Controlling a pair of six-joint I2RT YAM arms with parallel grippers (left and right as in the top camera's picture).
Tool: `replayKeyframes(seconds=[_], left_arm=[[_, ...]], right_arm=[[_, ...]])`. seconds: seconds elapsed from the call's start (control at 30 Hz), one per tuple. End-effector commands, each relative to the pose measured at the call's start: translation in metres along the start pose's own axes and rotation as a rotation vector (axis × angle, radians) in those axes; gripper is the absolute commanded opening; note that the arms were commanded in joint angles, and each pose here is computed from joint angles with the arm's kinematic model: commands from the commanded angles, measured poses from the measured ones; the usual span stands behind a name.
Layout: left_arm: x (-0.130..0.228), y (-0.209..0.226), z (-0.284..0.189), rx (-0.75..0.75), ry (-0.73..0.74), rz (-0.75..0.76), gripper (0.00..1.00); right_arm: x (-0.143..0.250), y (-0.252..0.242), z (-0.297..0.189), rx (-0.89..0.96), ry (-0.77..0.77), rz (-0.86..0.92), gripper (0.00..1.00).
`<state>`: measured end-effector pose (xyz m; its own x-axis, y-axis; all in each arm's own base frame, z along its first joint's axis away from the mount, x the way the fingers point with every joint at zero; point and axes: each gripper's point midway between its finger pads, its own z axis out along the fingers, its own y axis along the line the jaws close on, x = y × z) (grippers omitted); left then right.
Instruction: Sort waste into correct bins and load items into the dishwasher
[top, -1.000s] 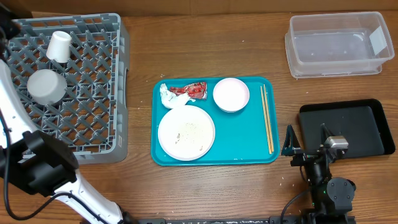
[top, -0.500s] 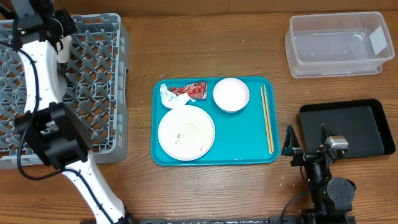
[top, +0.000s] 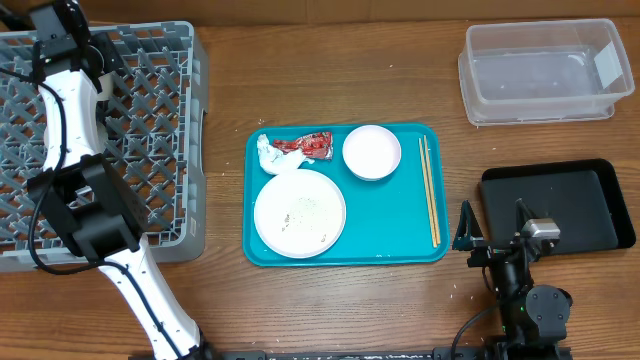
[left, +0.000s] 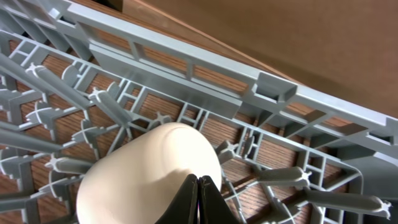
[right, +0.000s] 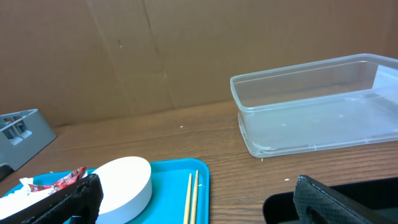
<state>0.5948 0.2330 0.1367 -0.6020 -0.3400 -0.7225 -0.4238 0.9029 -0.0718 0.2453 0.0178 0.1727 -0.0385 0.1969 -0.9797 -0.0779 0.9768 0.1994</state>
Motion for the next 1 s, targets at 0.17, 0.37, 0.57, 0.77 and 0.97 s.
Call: replayKeyframes(seconds=[0.17,0.37,0.57,0.77,0.97], left_arm=[[0.017,0.022,0.012,-0.044,0.052,0.005,0.06],[0.026,0.049,0.010,-0.114,0.092,-0.015,0.05],[0.033,0.081,0.002,-0.185,0.128,-0.052,0.04],[-0.001,0.072,-0.025,-0.126,0.041,-0.059,0.04],[-0.041,-0.001,-0.048,0.170,-0.083,-0.018,0.04]], right_arm=[[0.003,-0.002,0.001,0.008,0.000,-0.003,1.00],[0.003,-0.002,0.001,0.008,0.000,-0.003,1.00],[0.003,-0.002,0.001,0.008,0.000,-0.003,1.00],[0.003,-0.002,0.001,0.008,0.000,-0.003,1.00],[0.003,-0.002,0.001,0.008,0.000,-0.003,1.00]])
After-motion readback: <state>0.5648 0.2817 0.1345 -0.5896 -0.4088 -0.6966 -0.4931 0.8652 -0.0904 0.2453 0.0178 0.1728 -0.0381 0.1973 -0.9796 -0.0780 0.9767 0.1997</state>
